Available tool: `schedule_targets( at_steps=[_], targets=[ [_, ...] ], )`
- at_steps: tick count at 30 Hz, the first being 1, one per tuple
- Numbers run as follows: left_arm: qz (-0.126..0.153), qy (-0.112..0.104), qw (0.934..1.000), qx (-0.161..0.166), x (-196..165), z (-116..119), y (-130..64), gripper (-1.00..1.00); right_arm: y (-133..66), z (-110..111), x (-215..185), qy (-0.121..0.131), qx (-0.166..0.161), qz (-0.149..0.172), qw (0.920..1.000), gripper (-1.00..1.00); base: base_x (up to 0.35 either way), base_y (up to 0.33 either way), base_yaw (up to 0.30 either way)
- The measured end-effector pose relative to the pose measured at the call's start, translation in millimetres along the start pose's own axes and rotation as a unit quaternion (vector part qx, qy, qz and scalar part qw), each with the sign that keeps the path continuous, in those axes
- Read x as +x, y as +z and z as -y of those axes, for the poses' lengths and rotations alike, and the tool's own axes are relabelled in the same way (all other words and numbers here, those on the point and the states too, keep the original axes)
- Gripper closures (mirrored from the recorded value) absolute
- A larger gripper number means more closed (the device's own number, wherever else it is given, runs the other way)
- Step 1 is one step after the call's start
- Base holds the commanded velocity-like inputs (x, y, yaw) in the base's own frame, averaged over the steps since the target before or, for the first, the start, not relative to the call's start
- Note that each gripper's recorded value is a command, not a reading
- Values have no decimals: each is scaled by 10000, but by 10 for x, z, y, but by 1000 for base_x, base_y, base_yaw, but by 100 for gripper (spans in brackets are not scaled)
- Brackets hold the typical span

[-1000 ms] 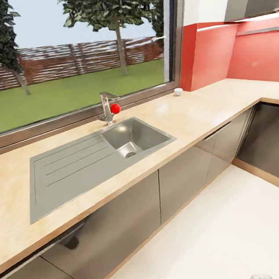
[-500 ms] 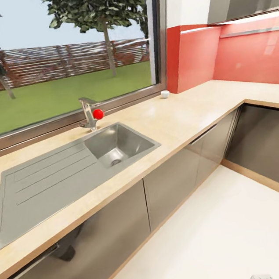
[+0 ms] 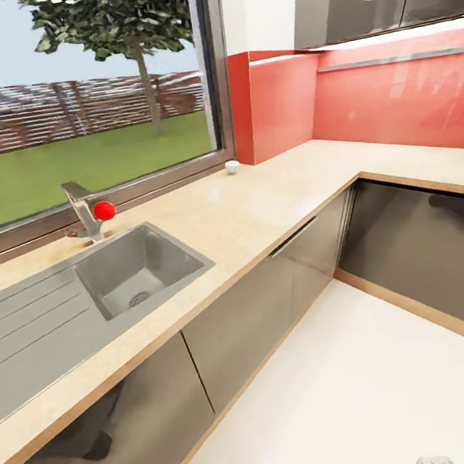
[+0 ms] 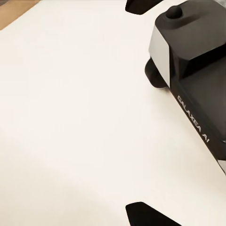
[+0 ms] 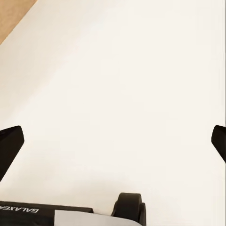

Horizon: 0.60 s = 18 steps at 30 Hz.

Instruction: Set up a coffee station on the kitchen countertop: keep the coffee maker on the countertop, move the bottle of coffee from the kitchen shelf to the counter next to the coffee maker, place a paper coffee filter on top of the coffee maker, put the saucer next to the coffee maker with the coffee cup on the saucer, and place the electric kettle next to the coffee maker.

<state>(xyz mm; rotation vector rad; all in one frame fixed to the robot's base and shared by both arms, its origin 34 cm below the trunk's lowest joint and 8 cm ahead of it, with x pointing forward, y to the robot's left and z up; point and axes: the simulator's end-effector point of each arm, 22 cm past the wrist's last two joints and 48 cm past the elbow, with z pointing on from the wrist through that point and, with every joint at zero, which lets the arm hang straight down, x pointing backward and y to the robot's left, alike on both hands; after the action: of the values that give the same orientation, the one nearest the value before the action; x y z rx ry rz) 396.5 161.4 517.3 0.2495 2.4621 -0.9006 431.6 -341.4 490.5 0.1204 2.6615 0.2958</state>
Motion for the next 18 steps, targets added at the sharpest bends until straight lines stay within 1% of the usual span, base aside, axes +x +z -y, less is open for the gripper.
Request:
schedule_targets(
  at_steps=[4,7,11,18],
  targets=[
    [3,3,10000,3,-3,4,3,-100,1,-4,-6,-1,-1,7,10000,-100,52,-291,-87],
    [5,2,10000,3,-4,5,3,-100,1,-1,-7,-1,3,7,10000,-100,11,-192,-17],
    [6,1,10000,2,-4,5,2,-100,1,-2,-7,-1,1,7,10000,-100,4,-82,-7],
    [6,1,10000,2,-5,4,2,-100,0,1,-7,-1,5,7,10000,-100,1,-16,-1]
  ],
)
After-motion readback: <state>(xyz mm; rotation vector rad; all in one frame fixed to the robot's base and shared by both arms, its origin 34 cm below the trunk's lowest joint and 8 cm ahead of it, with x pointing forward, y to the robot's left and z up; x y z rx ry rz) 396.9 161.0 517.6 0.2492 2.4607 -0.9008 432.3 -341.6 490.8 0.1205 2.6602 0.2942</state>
